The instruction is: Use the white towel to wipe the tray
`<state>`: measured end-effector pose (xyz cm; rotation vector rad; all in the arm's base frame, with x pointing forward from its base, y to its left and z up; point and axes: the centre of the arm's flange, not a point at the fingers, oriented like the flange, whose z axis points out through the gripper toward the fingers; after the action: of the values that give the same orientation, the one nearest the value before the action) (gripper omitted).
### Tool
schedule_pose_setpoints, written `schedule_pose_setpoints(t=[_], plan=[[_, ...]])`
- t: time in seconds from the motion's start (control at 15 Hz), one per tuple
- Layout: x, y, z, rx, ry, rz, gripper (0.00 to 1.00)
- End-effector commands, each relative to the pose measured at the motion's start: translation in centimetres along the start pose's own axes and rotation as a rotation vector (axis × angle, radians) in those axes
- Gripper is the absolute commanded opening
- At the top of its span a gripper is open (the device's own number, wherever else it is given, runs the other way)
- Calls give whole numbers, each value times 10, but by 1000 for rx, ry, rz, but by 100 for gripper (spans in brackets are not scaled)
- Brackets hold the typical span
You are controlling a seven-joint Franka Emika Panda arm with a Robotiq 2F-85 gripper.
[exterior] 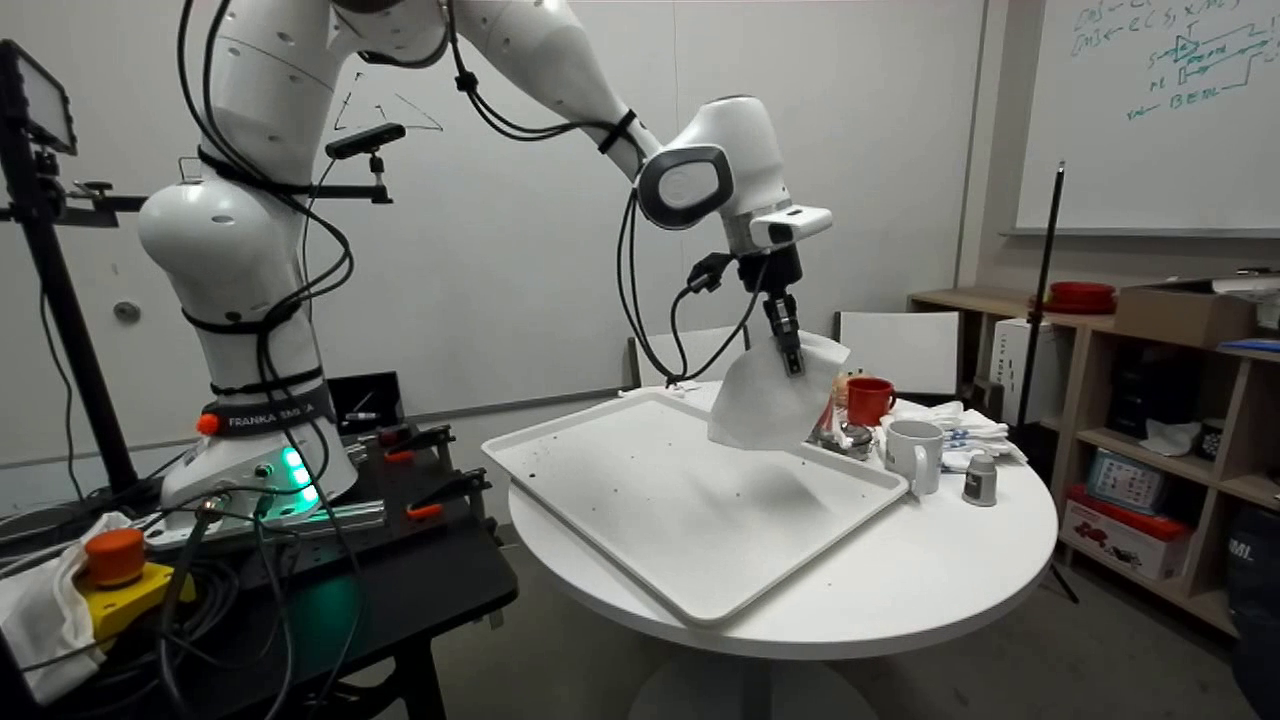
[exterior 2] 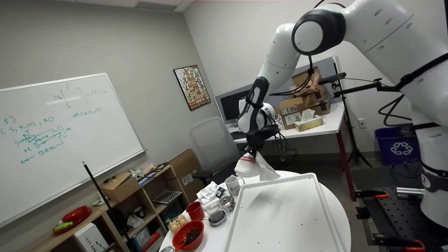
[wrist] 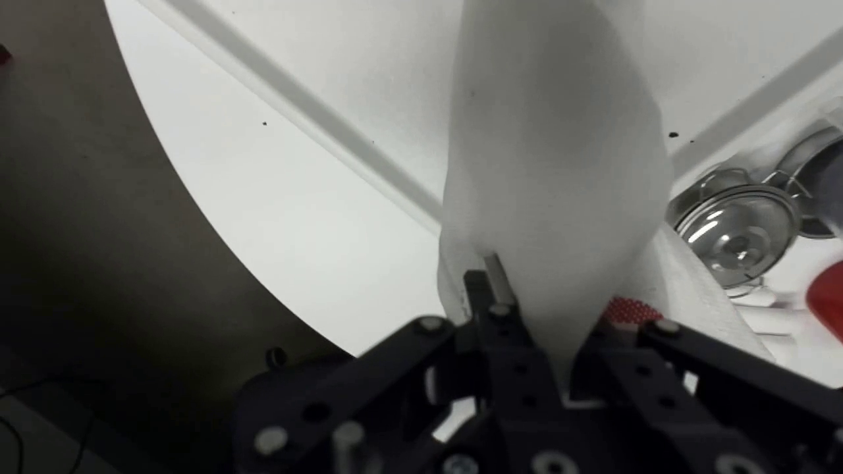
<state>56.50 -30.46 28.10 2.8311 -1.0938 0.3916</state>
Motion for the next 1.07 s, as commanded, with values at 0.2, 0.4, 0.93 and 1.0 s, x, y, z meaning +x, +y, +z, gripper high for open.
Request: schedule_pose_setpoints(t=[0.2,0.4,0.93,1.0], plan=[[54,-1,79,-47,-108,128,2],[49,-6,101,-67,-133,120,2],[6,-41,146,-128,-170,7,2],[4,-45,150,-134,-174,-4,2]])
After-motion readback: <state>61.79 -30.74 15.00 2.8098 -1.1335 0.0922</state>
